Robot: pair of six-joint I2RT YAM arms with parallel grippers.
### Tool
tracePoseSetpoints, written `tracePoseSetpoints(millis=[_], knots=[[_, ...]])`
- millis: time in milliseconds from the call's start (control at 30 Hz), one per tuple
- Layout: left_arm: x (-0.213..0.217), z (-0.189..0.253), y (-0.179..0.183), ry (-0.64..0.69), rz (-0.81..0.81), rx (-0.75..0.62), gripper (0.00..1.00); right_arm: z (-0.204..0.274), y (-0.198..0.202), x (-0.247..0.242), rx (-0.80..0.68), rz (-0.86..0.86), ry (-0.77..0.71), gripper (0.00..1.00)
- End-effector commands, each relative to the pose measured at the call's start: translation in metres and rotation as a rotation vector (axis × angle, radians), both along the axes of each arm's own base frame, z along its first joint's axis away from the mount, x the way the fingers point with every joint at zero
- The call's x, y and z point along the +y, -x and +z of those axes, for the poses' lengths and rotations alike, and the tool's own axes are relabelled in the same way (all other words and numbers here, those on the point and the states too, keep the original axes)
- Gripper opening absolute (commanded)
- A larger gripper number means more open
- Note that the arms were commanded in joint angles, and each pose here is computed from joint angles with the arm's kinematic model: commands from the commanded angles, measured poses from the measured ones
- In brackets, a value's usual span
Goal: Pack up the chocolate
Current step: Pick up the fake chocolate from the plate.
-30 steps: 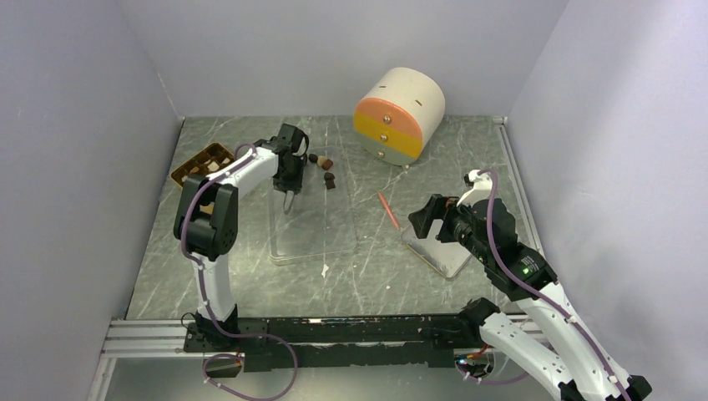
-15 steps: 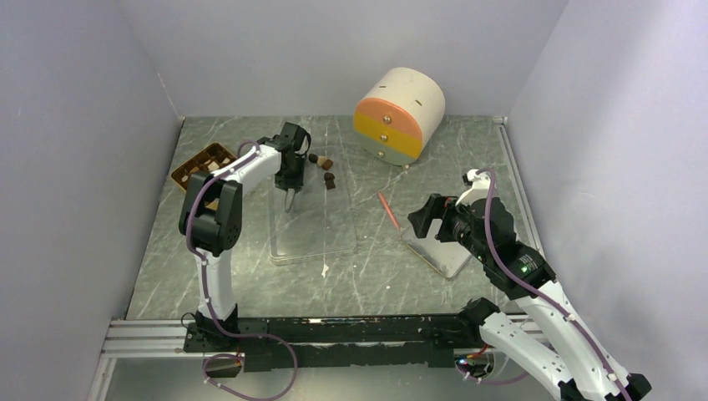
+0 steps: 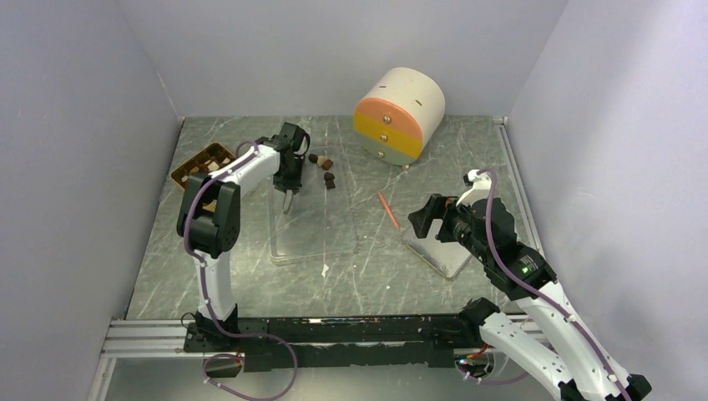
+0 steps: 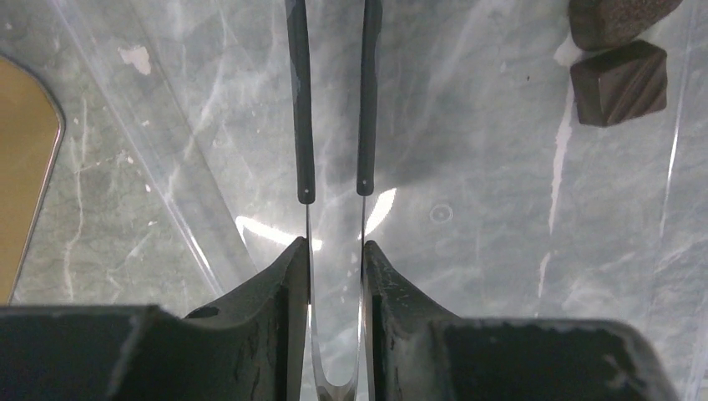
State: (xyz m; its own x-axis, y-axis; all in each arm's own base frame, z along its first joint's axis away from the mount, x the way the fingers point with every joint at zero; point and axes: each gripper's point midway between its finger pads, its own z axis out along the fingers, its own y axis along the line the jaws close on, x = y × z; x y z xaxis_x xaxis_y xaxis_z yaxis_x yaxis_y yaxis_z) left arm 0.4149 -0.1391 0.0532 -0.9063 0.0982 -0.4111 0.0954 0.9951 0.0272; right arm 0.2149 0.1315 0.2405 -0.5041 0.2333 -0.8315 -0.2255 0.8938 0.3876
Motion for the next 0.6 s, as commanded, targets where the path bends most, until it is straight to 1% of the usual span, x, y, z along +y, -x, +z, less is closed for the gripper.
tracePoseSetpoints(millis=[0,167,433,567], knots=[[0.004,0.037,0.008,0.010,-0.001,-0.059,0.20,0.018,-0.003,0.000,-0.047,-0.005,-0.020,0.99],[0.012,0.047,0.021,-0.009,0.002,-0.068,0.20,0.018,-0.002,0.000,-0.049,-0.006,-0.020,0.99],[0.016,0.063,0.034,0.006,0.000,-0.078,0.19,0.016,0.000,0.000,-0.045,-0.004,-0.028,0.99],[0.025,0.074,0.039,-0.008,0.014,-0.093,0.19,0.016,0.002,-0.002,-0.048,-0.007,-0.028,0.99]])
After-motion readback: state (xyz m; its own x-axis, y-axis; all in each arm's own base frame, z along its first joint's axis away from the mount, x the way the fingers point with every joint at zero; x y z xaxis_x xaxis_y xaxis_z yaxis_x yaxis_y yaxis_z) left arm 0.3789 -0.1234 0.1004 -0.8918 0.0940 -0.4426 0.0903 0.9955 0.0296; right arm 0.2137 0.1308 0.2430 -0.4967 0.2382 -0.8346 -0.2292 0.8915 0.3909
